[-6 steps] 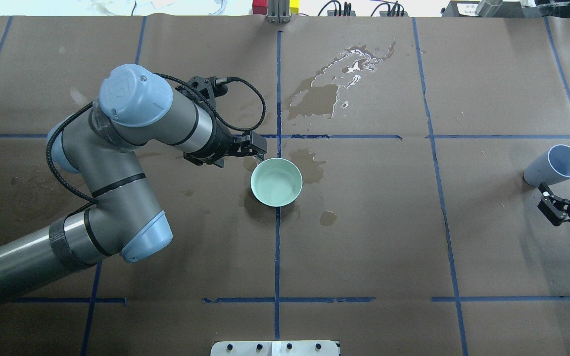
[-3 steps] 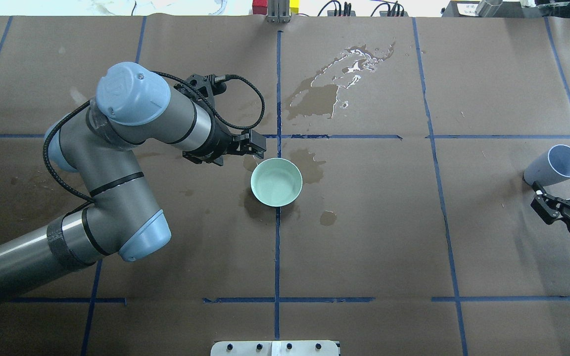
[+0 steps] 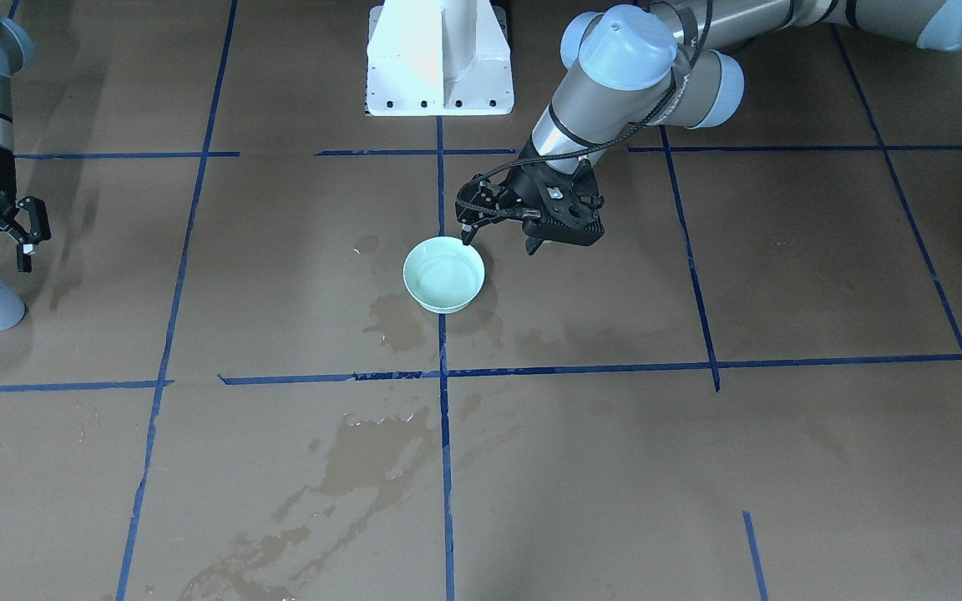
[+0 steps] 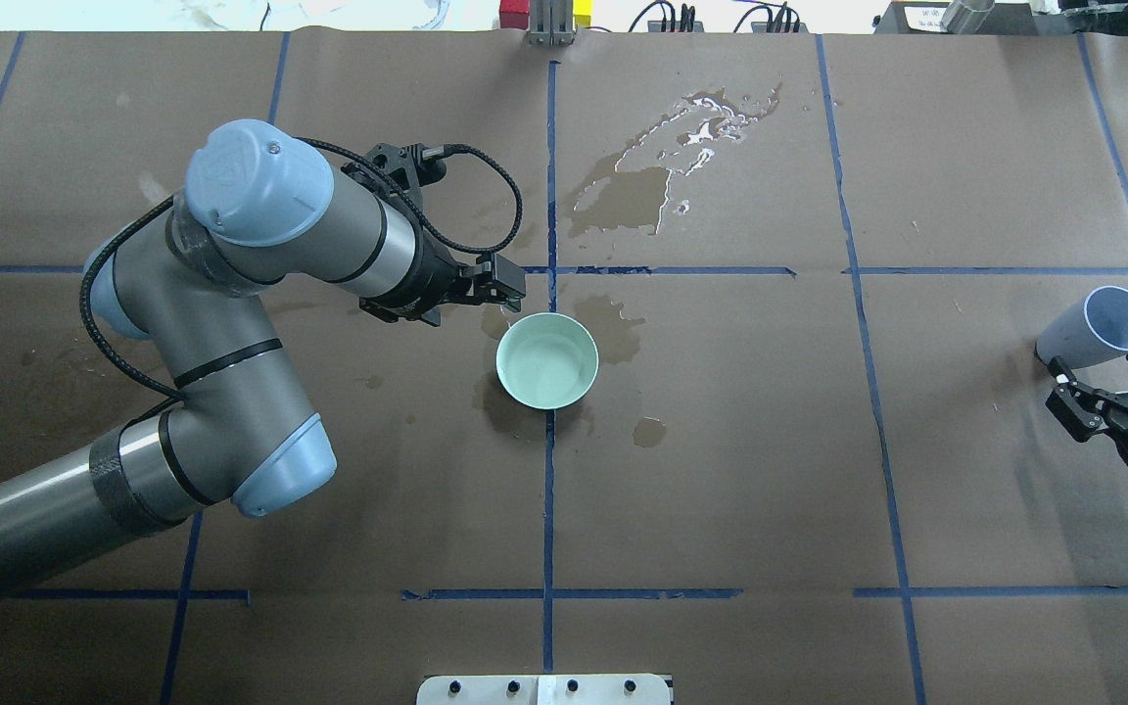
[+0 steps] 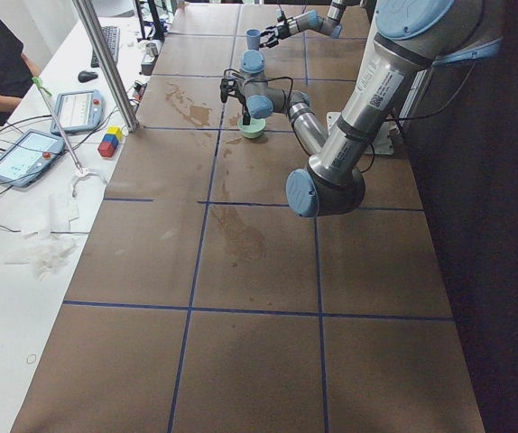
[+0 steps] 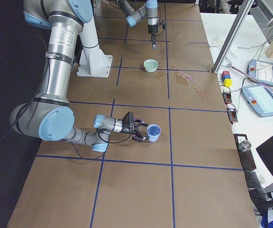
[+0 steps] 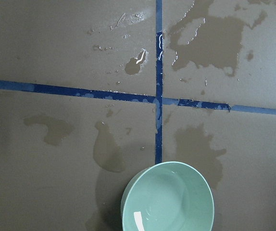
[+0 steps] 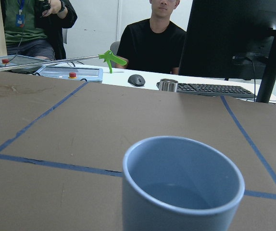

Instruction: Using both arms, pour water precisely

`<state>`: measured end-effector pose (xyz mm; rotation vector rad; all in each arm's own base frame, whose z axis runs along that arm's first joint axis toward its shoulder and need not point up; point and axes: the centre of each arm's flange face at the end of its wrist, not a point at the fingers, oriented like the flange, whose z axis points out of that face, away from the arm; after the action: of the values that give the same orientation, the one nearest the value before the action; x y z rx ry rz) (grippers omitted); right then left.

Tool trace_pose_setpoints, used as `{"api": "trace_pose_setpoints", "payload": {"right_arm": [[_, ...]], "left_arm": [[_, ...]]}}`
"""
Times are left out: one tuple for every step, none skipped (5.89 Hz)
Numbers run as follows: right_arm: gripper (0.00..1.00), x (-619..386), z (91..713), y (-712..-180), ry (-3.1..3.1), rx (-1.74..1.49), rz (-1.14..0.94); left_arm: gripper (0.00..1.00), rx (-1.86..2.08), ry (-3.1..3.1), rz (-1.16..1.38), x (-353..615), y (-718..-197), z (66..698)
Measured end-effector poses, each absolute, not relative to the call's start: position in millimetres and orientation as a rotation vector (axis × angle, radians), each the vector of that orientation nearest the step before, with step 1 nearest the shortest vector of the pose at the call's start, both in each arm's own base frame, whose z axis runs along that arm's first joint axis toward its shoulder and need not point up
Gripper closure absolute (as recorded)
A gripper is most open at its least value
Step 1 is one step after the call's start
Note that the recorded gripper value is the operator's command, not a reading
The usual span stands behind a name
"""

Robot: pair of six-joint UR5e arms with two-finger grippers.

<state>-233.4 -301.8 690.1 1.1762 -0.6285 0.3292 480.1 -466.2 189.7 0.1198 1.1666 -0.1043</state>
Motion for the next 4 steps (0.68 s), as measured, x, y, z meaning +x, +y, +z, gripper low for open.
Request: {"api": "trace_pose_setpoints", "payload": {"right_arm": [[0.00, -230.7, 693.3, -303.8, -0.619, 1.177, 0.336], [0.01, -227.7, 694.2, -307.0, -0.611, 1.179, 0.346], [0.01, -232.0, 694.2, -313.5, -0.607, 1.184, 0.358], [0.01, -239.4, 695.0, -321.8, -0.603, 1.189, 0.368]], "left_arm": [[0.00, 0.118, 1.164, -0.105, 479.6, -465.6, 191.9], [0.00, 0.116, 1.161, -0.105, 479.3, -464.8, 194.8], [0.00, 0.115, 1.160, -0.106, 479.1, -464.7, 196.2], [0.00, 0.115, 1.159, -0.106, 478.8, -464.9, 196.4]]}}
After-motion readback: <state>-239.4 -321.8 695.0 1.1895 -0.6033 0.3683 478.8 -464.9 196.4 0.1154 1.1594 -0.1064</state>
